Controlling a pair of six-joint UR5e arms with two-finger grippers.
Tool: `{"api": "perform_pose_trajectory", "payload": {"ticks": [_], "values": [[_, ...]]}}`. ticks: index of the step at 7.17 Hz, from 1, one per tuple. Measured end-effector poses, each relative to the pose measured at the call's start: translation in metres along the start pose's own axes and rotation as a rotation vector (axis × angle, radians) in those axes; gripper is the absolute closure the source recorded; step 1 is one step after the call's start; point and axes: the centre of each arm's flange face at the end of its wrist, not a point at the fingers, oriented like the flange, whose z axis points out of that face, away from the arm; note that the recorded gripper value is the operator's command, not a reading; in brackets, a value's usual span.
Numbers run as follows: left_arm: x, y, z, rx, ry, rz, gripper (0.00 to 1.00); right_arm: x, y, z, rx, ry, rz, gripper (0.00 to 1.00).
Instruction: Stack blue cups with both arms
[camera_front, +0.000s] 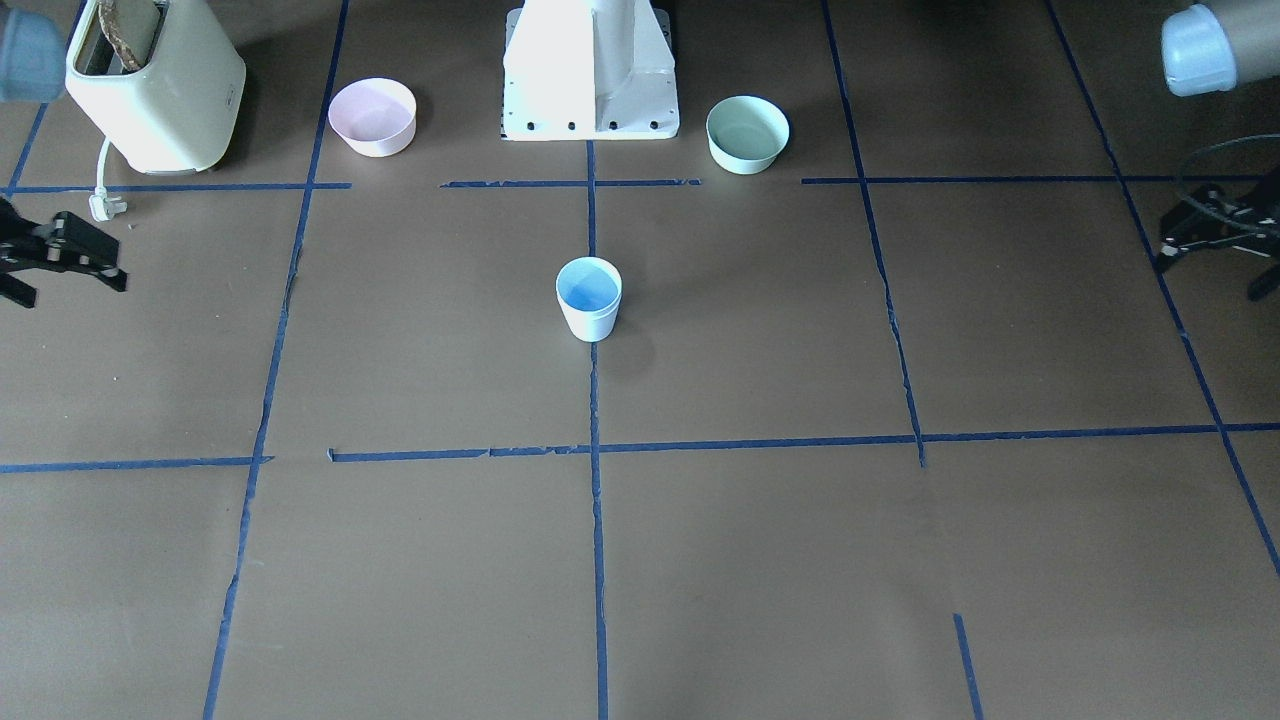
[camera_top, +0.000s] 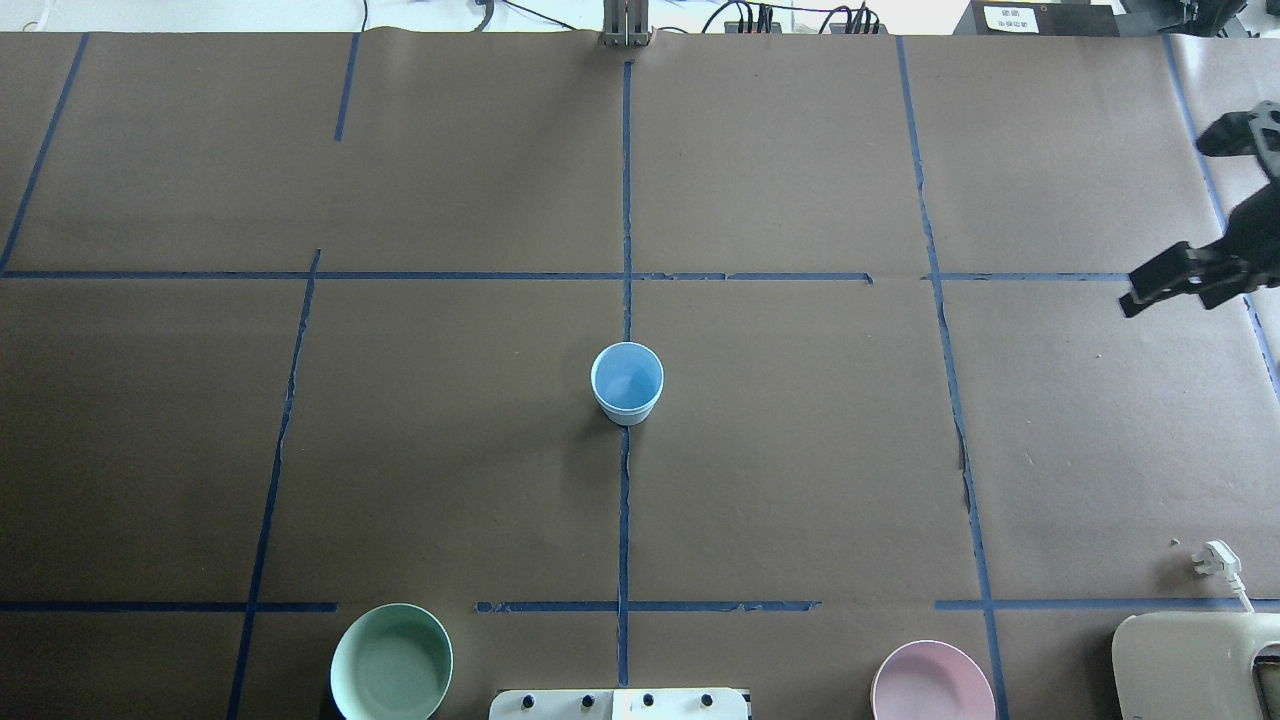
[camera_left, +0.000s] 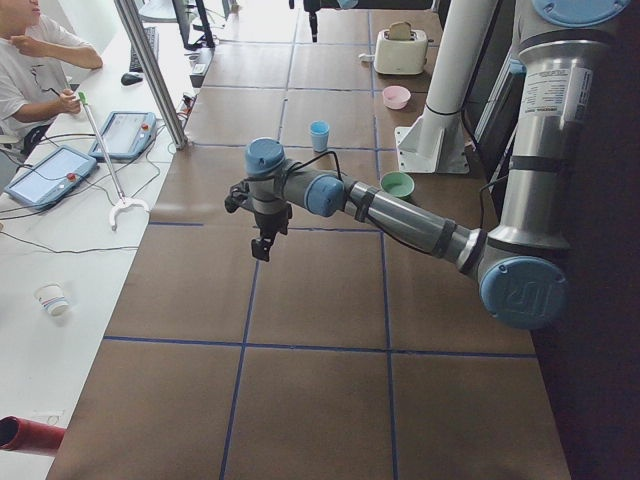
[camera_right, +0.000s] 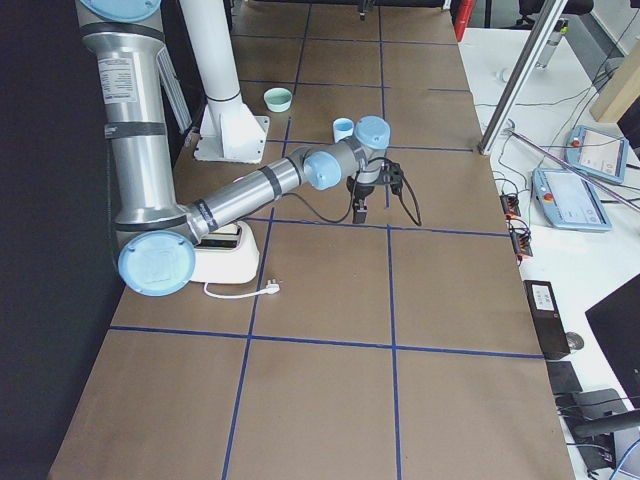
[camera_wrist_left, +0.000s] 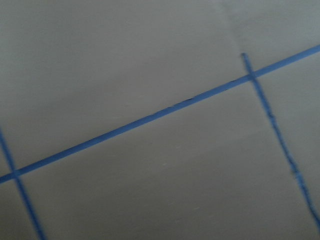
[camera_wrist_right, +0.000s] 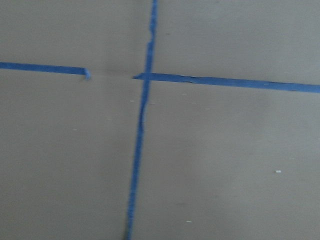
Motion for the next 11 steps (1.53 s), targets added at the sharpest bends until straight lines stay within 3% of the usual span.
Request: {"api": "perform_pose_trajectory", "payload": {"ticks": [2, 4, 11], "values": [[-0.070, 0.020, -0.002, -0.016, 0.031, -0.012, 0.00, 0.097, 0.031, -0.009, -0.002, -0.004, -0.033, 0.00], [-0.092, 0.037, -0.005, -0.072, 0.058, -0.107, 0.00, 0.158, 0.048, -0.017, 0.016, -0.007, -0.051, 0.00], [-0.115, 0.096, 0.016, -0.153, 0.065, -0.223, 0.00, 0.192, 0.046, -0.010, 0.007, 0.006, -0.022, 0.00]]}}
